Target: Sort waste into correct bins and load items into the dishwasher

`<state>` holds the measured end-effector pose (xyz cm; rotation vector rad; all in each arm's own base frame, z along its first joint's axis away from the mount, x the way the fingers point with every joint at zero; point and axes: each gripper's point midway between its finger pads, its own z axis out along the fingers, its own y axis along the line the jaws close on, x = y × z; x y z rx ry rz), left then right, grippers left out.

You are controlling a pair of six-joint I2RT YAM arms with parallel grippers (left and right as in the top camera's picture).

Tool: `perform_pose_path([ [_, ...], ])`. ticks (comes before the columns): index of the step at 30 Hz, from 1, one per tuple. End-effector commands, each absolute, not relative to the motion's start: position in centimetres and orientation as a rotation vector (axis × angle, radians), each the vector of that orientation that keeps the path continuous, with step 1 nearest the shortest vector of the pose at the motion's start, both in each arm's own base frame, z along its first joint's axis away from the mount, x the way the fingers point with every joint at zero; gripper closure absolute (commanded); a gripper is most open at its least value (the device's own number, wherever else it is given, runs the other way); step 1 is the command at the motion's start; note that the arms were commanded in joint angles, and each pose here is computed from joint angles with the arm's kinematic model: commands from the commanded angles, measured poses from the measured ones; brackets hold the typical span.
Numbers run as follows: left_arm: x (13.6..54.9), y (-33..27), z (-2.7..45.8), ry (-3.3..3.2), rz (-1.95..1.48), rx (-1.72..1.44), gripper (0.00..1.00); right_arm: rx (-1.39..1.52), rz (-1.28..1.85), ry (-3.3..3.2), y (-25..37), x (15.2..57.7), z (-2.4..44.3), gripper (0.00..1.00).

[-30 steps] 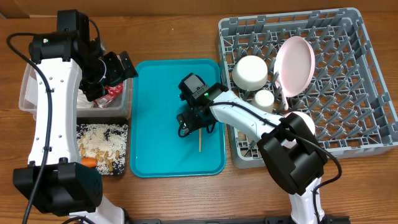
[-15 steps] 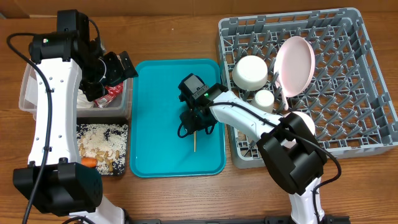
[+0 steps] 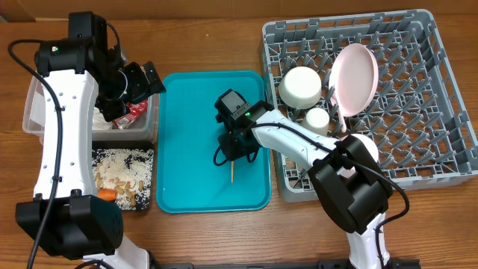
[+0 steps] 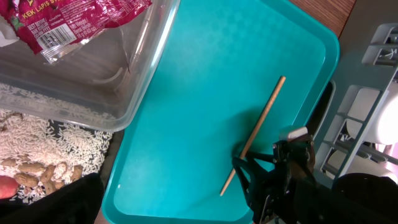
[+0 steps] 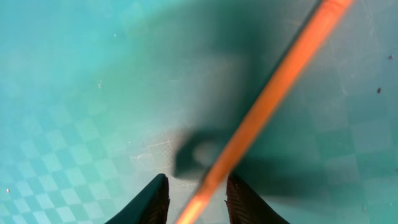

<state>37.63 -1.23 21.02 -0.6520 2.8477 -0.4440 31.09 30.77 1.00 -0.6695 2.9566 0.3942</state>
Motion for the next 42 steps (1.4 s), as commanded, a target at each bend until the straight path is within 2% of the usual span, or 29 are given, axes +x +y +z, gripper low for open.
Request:
perform_pose_path([
  [1,38.0,-1.6,21.5,2.833,-0.463,-0.642,0.0,-0.669,0.377,2.989,30.4,30.6,-0.2,0.71],
  [5,38.0,-1.6,21.5,2.832,-0.463,-0.641,0.0,-0.669,0.377,2.99,30.4,30.5,-0.2,0.81],
  [13,38.0,-1.6,21.5,2.833,-0.463,-0.642,0.0,-0.669,0.377,2.99,30.4,30.5,-0.2,0.89],
  [25,38.0,-1.6,21.5,2.833,-0.463,-0.642,0.0,-0.672,0.385,2.998,30.4,30.3,-0.2,0.91],
  [26,38.0,-1.6,21.5,2.833,-0.463,-0.642,0.0,-0.671,0.385,2.999,30.4,30.3,-0.2,0.96],
  [34,38.0,-1.6,21.5,2.833,-0.463,-0.642,0.0,-0.683,0.379,3.004,30.2,30.2,0.0,0.96],
  [37,38.0,-1.6,21.5,2.833,-0.463,-0.642,0.0,-0.757,0.375,2.98,30.1,30.2,1.2,0.96],
  [42,38.0,-1.6,21.5,2.833,-0.463,-0.642,0.0,-0.783,0.426,2.869,30.5,30.8,7.0,0.96],
])
